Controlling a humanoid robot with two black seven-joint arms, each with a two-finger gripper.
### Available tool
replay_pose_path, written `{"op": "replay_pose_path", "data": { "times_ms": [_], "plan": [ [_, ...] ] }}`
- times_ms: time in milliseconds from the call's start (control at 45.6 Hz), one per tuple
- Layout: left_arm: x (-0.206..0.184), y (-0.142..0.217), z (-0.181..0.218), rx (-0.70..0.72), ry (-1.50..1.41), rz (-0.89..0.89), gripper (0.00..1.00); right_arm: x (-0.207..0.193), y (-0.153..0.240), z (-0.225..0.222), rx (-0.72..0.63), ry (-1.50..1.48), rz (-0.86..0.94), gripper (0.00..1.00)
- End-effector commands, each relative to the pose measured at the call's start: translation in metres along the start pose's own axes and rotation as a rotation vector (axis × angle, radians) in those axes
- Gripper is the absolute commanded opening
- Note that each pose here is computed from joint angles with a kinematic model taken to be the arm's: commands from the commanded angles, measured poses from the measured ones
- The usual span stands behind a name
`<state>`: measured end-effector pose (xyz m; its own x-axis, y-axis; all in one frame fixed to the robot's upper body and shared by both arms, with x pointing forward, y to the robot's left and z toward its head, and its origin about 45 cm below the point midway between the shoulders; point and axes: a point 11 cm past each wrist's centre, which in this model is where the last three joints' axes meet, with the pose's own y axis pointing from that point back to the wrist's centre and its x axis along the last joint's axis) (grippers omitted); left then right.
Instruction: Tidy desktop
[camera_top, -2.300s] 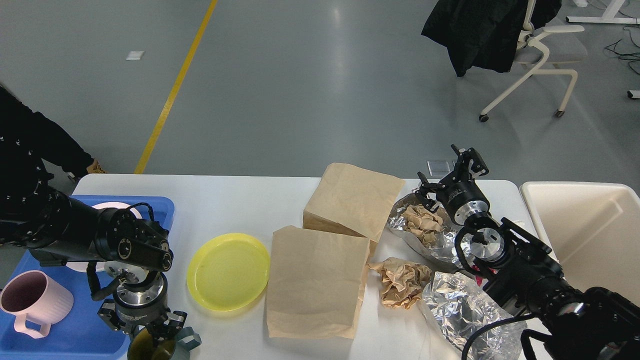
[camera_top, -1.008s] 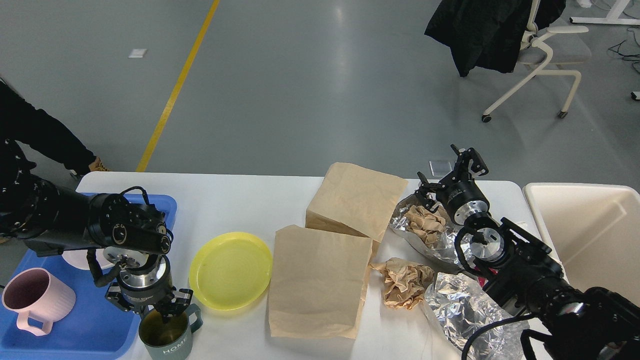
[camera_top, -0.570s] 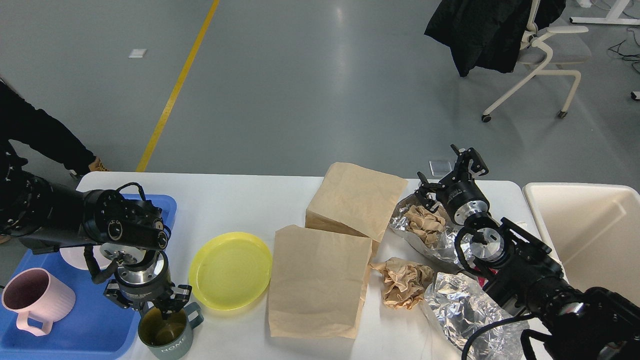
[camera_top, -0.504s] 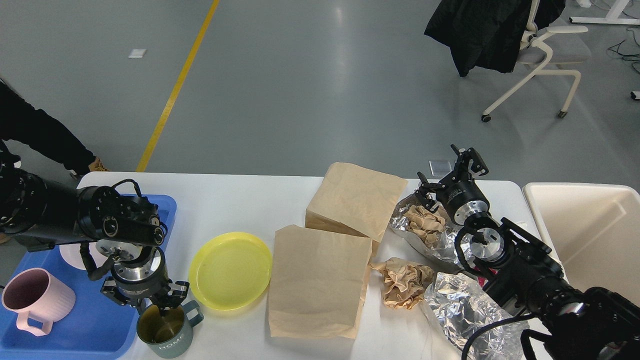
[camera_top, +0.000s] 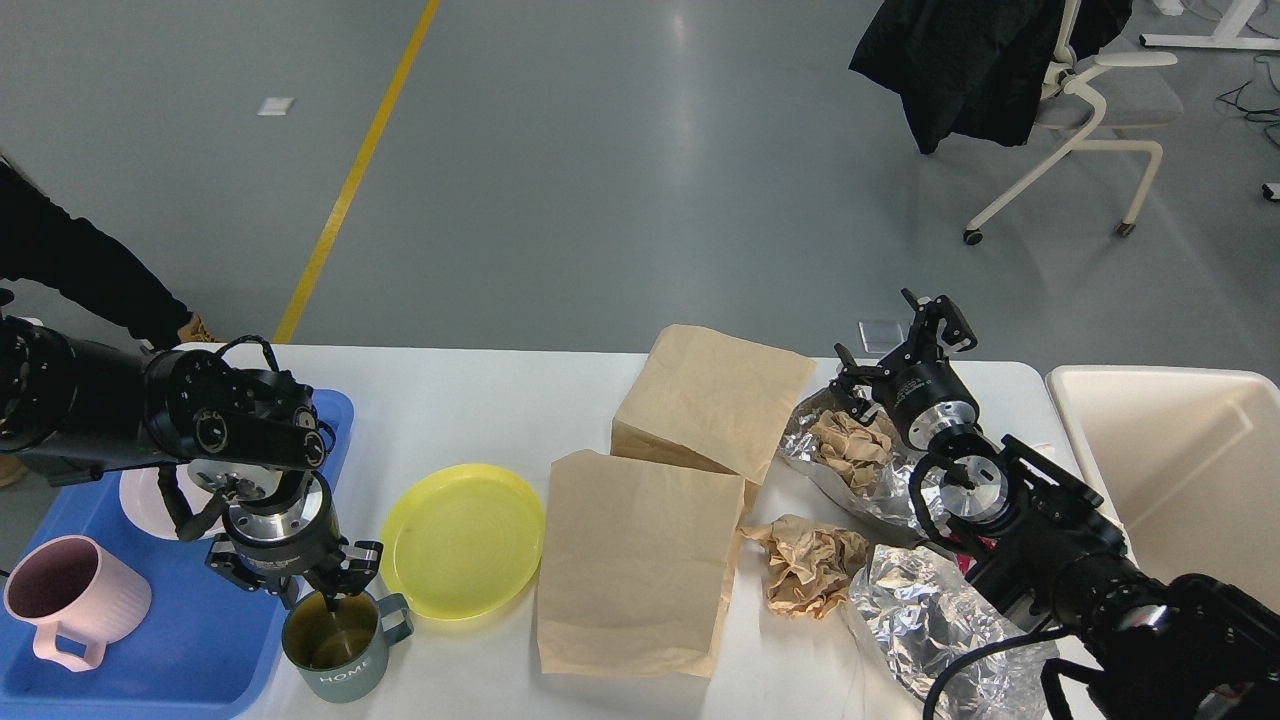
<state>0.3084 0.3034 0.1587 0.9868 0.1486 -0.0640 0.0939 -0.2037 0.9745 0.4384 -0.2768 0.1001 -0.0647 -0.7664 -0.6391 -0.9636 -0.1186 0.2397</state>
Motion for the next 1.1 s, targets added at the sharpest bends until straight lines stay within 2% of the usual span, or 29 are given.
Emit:
{"op": "replay_pose_path", "data": {
  "times_ms": [0,175,394,679,723,811,876,1008,1074],
  "plan": [
    [0.000,0.000,-0.002,0.000,0.005,0.000,0.00,0.000,0.000,0.000,-0.001,0.000,0.000,1.00],
    [0.000,0.009,-0.004,-0.003,-0.013,-0.031,0.00,0.000,0.000,0.000,0.000,0.000,0.001,1.00],
    [0.011,0.042,-0.020,-0.032,0.001,-0.051,0.00,0.000,0.000,0.000,-0.001,0.000,0.000,1.00],
    [0.006,0.056,-0.032,-0.045,-0.018,-0.133,0.00,0.000,0.000,0.000,-0.001,0.000,0.000,1.00],
    [0.005,0.059,-0.032,-0.046,-0.029,-0.149,0.08,0.000,0.000,0.000,0.000,0.000,0.000,1.00],
    [0.006,0.066,-0.033,-0.052,-0.037,-0.158,0.44,0.000,0.000,0.000,-0.001,0.000,0.000,1.00],
    [0.009,0.072,-0.035,-0.049,-0.031,-0.142,0.63,0.000,0.000,0.000,0.000,0.000,0.000,1.00],
    [0.012,0.081,-0.049,-0.065,0.005,-0.130,0.92,0.000,0.000,0.000,0.000,0.000,0.000,1.00],
    [0.013,0.085,-0.053,-0.075,0.012,-0.132,0.95,0.000,0.000,0.000,0.000,0.000,0.000,1.00]
  ]
}}
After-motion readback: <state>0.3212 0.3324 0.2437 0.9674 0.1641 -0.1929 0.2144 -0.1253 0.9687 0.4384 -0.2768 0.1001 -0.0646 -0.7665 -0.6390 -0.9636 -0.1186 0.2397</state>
